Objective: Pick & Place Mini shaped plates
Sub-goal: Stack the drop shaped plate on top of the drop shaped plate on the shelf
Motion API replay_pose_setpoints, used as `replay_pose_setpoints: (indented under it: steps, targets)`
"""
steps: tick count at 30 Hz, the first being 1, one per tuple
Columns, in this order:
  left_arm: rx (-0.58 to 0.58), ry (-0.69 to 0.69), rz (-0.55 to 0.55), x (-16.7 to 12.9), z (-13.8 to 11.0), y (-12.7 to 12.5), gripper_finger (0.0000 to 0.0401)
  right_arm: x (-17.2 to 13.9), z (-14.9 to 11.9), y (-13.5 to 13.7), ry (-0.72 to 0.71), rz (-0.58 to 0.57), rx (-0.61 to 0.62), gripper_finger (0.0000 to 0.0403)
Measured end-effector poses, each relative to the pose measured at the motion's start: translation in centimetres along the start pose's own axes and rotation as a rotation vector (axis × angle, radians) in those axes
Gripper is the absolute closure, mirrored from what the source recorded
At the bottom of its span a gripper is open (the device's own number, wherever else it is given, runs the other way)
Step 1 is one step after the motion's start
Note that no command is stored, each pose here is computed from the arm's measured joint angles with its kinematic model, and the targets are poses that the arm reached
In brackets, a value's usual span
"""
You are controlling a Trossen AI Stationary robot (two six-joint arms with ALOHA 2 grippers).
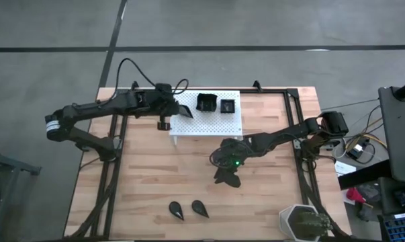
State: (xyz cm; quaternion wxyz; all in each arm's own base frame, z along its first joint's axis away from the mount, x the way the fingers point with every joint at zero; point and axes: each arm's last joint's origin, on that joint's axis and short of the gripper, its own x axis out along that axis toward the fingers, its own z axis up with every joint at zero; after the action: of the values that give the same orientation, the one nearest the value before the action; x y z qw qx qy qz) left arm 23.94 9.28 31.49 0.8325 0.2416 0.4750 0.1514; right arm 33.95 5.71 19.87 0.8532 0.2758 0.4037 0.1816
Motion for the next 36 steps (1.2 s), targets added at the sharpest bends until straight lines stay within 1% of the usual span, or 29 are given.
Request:
replay_pose_setpoints:
  steps: [4,6,15,26,32,36]
  targets:
    - [-0.034,-0.096,-0.094,-0.1,0.5,-0.3,0.0401,0.0,-0.1,-0.1,0.001,-0.008,-0.005,0.0286]
    - [-0.033,-0.085,-0.109,0.3,0.6,-0.5,0.0401,0.0,-0.2,-0.2,-0.007,-0.027,-0.004,0.0288]
    - [-0.034,-0.066,-0.105,1.1,0.8,-0.6,0.0401,0.1,-0.3,-0.1,-0.004,-0.028,0.002,0.0296]
    - [-0.061,-0.057,-0.122,1.1,0.7,-0.6,0.0401,0.1,-0.3,-0.2,-0.005,-0.031,0.006,0.0289]
    - [-0.063,-0.061,-0.126,1.5,0.5,-0.9,0.0401,0.1,-0.3,-0.2,-0.005,-0.031,0.006,0.0299]
    - [-0.071,-0.056,-0.102,1.8,0.4,-1.0,0.0401,0.1,-0.3,-0.2,-0.006,-0.032,0.005,0.0303]
